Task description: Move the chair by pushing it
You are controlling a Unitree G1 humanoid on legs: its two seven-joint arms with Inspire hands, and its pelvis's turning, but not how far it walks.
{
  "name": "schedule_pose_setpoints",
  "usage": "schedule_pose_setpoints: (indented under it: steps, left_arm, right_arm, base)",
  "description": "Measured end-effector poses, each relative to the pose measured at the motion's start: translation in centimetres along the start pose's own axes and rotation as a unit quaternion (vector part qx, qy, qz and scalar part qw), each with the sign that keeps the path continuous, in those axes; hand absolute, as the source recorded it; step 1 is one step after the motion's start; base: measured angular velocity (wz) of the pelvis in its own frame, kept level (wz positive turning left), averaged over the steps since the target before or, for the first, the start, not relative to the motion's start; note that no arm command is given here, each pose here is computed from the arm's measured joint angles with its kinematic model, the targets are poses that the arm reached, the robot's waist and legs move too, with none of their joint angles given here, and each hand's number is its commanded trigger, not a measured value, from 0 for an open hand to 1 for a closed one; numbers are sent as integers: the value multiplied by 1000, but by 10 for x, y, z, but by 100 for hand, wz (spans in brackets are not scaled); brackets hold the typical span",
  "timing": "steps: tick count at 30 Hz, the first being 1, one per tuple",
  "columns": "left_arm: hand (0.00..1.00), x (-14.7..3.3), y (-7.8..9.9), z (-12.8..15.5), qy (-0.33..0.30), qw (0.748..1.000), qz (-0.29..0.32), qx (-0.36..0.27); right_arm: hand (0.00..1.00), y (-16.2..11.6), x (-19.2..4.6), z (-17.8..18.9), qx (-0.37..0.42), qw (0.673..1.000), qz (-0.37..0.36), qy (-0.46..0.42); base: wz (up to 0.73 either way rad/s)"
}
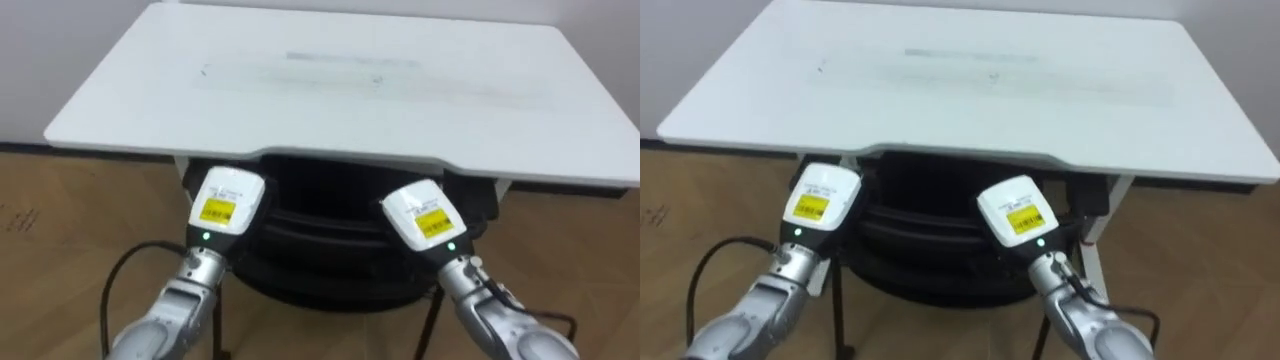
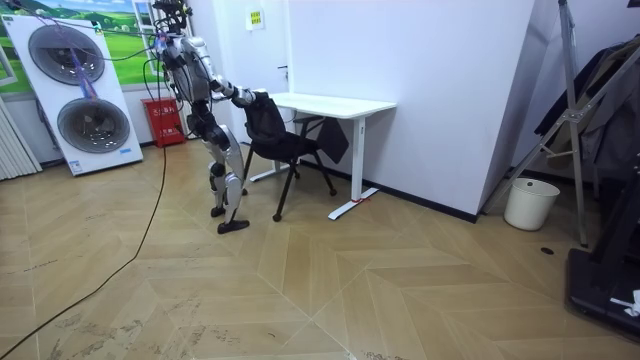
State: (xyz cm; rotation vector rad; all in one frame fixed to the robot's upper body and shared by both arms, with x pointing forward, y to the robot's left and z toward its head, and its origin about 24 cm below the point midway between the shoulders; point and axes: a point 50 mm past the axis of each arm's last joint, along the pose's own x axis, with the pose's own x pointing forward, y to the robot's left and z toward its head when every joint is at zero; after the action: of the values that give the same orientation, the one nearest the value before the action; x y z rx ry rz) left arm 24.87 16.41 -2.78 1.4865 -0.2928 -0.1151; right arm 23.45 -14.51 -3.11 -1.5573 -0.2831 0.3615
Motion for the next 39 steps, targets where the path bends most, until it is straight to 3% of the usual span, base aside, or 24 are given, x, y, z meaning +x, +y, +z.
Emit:
schedule_pose_setpoints:
  steps: [7, 17, 23, 26, 29, 30, 31, 32, 33, 35, 36, 38, 39]
  left_arm:
    - [0, 7, 5, -7, 80, 993, 21, -81]
    - [0, 15, 15, -12, 142, 976, 62, -156]
    - [0, 16, 35, -32, 219, 930, 135, -263]
    - [0, 3, 58, -50, 258, 891, 219, -301]
    - [0, -29, 104, -85, 307, 780, 436, -328]
    - [0, -38, 110, -90, 314, 757, 469, -331]
    - [0, -55, 118, -100, 332, 715, 517, -333]
    - [0, -64, 119, -105, 343, 698, 534, -332]
    - [0, -80, 114, -112, 374, 669, 546, -339]
    - [0, -113, 90, -115, 444, 621, 526, -375]
    - [0, -122, 82, -115, 465, 610, 516, -382]
    - [0, -171, 44, -116, 576, 539, 469, -397]
    - [0, -186, 32, -115, 610, 515, 452, -397]
  right_arm:
    - [0, -3, 19, 13, 75, 997, 0, 22]
    - [0, -18, 35, 13, 161, 986, -8, 32]
    - [0, -30, 25, -8, 247, 967, -42, 52]
    - [0, -40, 6, -17, 262, 961, -76, 54]
    - [0, -41, -27, -26, 265, 957, -96, 67]
    - [0, -45, -34, -30, 265, 955, -112, 75]
    - [0, -55, -47, -38, 269, 947, -151, 83]
    - [0, -64, -51, -46, 280, 934, -197, 101]
    - [0, -88, -59, -70, 307, 887, -309, 155]
    - [0, -123, -90, -118, 371, 724, -520, 260]
    - [0, -127, -100, -128, 388, 679, -557, 279]
    - [0, -105, -150, -151, 441, 532, -615, 380]
    - [0, -88, -163, -152, 454, 504, -605, 416]
  base:
    - [-26]
    - [-6]
    - [12]
    - [17]
    - [12]
    - [0]
    - [-12]
    - [-24]
    - [-24]
    - [-28]
    - [-18]
    - [0]
    - [0]
